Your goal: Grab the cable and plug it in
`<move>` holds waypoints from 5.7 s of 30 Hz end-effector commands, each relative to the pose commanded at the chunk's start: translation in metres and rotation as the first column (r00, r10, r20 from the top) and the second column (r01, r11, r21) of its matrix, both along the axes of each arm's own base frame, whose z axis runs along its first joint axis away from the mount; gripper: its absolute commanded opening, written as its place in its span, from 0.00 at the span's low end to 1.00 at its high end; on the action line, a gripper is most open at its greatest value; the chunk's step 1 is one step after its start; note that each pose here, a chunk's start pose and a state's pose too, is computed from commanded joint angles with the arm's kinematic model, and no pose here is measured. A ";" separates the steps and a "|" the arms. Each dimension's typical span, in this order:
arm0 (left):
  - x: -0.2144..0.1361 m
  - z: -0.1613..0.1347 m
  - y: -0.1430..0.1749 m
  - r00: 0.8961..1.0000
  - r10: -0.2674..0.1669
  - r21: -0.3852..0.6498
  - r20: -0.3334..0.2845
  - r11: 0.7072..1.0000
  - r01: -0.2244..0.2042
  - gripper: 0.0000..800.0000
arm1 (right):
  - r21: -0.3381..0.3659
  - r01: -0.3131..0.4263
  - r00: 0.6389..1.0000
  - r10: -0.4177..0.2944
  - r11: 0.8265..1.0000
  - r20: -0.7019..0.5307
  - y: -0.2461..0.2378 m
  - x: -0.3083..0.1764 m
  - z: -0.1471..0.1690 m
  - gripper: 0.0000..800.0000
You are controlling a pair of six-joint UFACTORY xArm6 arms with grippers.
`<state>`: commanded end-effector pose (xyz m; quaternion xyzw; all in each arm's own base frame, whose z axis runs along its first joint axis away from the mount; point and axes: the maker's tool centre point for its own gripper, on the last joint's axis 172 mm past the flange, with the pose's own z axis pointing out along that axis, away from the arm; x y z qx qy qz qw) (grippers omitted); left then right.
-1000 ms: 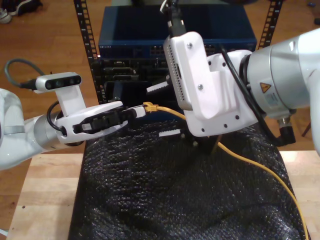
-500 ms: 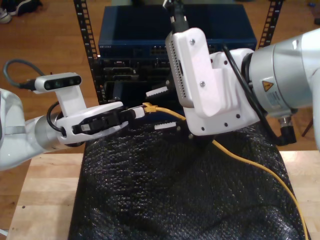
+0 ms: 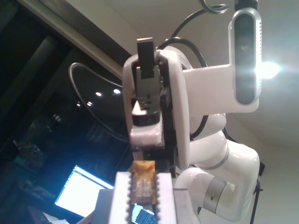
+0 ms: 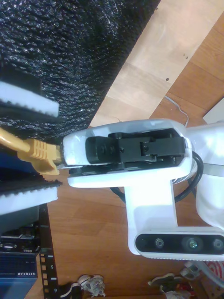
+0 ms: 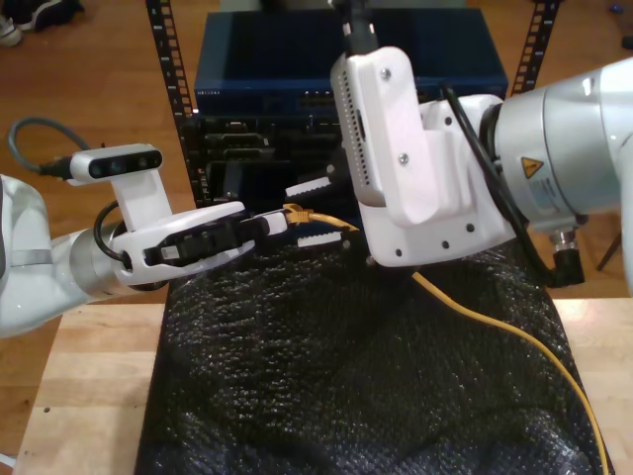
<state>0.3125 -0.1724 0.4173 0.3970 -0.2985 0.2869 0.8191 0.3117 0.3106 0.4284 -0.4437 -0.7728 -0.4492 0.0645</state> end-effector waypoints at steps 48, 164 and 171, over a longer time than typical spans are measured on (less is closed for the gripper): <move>-0.002 0.000 -0.003 0.992 -0.079 0.024 -0.102 0.996 0.082 0.03 | 0.014 0.023 1.000 -0.024 1.000 0.020 -0.004 0.004 0.004 0.22; 0.026 -0.100 0.242 0.827 -0.254 0.827 0.501 0.422 -0.371 1.00 | -0.213 0.562 0.666 -0.590 0.799 -0.457 -0.199 0.105 -0.112 0.00; -0.016 -0.107 0.296 0.776 -0.372 0.850 0.510 0.357 -0.387 1.00 | -0.220 0.561 0.658 -0.591 0.798 -0.465 -0.199 0.106 -0.118 0.00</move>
